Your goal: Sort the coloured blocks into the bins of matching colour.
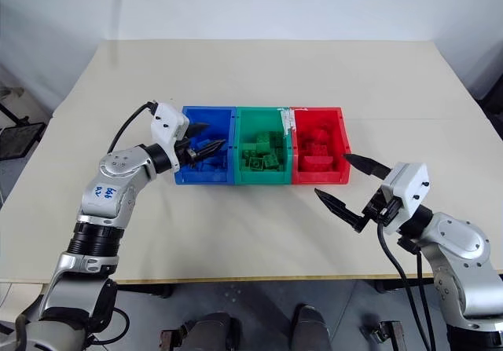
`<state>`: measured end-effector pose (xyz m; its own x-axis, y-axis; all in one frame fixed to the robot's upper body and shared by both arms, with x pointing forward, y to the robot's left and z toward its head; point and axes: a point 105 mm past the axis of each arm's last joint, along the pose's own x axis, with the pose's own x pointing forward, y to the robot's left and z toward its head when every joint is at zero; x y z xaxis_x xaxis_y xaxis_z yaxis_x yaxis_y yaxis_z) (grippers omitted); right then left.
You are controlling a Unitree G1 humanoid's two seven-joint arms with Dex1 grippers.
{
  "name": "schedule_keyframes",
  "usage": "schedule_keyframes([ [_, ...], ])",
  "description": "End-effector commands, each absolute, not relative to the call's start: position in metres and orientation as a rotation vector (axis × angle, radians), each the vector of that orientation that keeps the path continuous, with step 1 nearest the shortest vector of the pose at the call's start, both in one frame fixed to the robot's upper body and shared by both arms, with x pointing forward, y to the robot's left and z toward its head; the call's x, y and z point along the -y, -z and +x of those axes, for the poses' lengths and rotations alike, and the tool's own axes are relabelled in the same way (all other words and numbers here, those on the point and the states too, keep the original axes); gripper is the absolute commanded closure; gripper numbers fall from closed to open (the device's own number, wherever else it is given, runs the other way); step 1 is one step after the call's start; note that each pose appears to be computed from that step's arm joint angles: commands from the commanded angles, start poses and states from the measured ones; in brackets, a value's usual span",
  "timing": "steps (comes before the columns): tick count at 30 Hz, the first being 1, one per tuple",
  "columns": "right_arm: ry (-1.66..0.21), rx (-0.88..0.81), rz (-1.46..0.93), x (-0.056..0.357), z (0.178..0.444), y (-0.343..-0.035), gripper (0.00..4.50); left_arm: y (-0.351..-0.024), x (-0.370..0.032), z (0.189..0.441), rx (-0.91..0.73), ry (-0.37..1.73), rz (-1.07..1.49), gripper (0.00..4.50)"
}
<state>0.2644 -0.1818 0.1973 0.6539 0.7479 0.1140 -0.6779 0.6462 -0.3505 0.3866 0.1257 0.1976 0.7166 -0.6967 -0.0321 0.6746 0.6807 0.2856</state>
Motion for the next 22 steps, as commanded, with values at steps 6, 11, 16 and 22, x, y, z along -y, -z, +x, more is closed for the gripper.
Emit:
schedule_keyframes([
  [6, -0.928, 0.206, -0.403, 0.184, 0.252, -0.189, 0.00, -0.196, -0.168, 0.346, 0.157, 0.929, 0.455, 0.05],
  [11, -0.998, 0.114, -0.471, 0.196, 0.246, -0.175, 0.00, -0.173, -0.206, 0.310, 0.026, 1.041, 0.547, 0.05],
  [16, -1.053, 0.075, -0.470, 0.197, 0.242, -0.165, 0.00, -0.164, -0.224, 0.294, -0.028, 1.044, 0.541, 0.05],
  [22, -1.025, 0.088, -0.455, 0.198, 0.248, -0.165, 0.00, -0.154, -0.219, 0.288, -0.027, 0.992, 0.501, 0.05],
])
